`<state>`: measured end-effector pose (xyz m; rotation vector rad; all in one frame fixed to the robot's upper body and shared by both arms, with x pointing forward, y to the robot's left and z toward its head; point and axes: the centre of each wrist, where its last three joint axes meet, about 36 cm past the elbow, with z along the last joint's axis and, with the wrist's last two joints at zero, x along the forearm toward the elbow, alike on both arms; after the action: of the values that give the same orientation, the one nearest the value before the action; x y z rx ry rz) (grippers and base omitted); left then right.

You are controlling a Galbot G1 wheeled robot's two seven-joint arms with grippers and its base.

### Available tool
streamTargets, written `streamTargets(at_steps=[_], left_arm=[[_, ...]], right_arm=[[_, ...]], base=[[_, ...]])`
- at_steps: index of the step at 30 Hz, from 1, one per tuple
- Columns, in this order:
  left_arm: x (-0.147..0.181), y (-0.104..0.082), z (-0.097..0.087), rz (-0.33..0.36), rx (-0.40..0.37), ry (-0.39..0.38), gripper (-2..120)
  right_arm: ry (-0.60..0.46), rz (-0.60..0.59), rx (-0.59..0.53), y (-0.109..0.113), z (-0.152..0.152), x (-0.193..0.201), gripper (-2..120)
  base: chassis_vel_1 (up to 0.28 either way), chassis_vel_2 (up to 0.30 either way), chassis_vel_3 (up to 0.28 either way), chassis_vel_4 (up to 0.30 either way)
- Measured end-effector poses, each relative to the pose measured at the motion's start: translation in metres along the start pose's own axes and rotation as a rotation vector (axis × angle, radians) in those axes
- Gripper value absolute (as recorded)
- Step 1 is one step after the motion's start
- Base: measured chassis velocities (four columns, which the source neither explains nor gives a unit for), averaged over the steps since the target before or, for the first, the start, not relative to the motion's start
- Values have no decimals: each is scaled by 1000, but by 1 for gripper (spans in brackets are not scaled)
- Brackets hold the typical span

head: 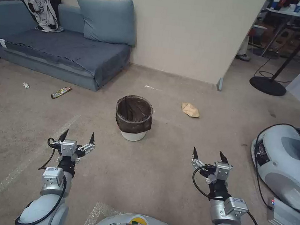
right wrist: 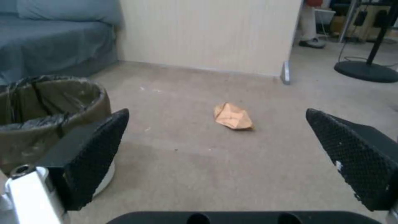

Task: Pick up the trash bin, then pick up the garbage from the floor and place it into the trash bin.

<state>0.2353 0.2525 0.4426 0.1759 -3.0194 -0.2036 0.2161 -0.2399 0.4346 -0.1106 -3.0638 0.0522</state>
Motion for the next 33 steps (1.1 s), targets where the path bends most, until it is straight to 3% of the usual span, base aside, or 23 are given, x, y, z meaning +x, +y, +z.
streamTargets(at_steps=[33], left_arm=[[3,-1,-1,5,1,0,100]], right_arm=[[10,-10,-3,4,1,0,100]], base=[[-106,107,106,-112]])
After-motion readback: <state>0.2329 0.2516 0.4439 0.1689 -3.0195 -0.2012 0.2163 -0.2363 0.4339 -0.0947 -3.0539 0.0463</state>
